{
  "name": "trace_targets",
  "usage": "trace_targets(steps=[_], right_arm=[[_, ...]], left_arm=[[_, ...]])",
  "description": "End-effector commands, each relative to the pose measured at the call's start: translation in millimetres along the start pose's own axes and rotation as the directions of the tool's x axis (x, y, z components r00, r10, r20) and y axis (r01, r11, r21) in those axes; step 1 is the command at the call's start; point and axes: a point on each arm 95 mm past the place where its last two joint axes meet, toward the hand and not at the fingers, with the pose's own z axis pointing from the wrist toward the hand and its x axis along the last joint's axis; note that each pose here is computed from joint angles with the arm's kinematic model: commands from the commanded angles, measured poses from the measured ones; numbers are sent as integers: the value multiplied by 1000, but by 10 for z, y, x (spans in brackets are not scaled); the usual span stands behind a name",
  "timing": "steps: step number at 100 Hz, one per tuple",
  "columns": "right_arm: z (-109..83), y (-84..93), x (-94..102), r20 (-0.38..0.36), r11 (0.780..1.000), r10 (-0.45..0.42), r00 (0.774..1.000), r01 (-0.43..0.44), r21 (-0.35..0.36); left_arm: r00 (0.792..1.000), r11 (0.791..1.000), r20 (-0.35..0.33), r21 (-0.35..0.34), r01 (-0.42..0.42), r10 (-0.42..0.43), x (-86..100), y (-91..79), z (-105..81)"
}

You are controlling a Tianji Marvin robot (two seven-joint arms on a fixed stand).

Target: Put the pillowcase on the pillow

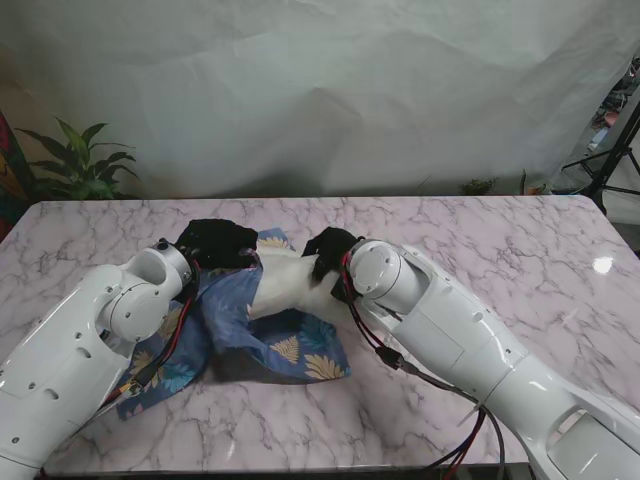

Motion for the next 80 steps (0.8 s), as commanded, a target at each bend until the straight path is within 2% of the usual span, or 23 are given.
trace_targets(steps=[1, 14, 32, 46, 55, 80], right_arm=[[-28, -28, 51, -28, 1000, 23, 999, -23, 14], [-95, -3, 60, -61, 999, 40, 997, -38, 35], [-129, 44, 73, -128, 997, 54, 990, -46, 68], [-58, 24, 93, -196, 997, 40, 980, -27, 71], [10, -13, 123, -221, 999, 34, 975, -24, 46], [131, -89, 210, -253, 995, 104, 962, -98, 36]], left_arm=[[1000, 1000, -1, -25, -16, 16, -57, -9, 3], [1000, 999, -14, -41, -25, 24, -114, 4, 5], [999, 999, -35, -40, 20, -21, -86, 56, 32], [994, 997, -74, -28, 75, -77, 8, 112, 76], [989, 994, -101, -27, 110, -112, 76, 150, 101], [965, 978, -158, -38, 206, -209, 219, 262, 123]])
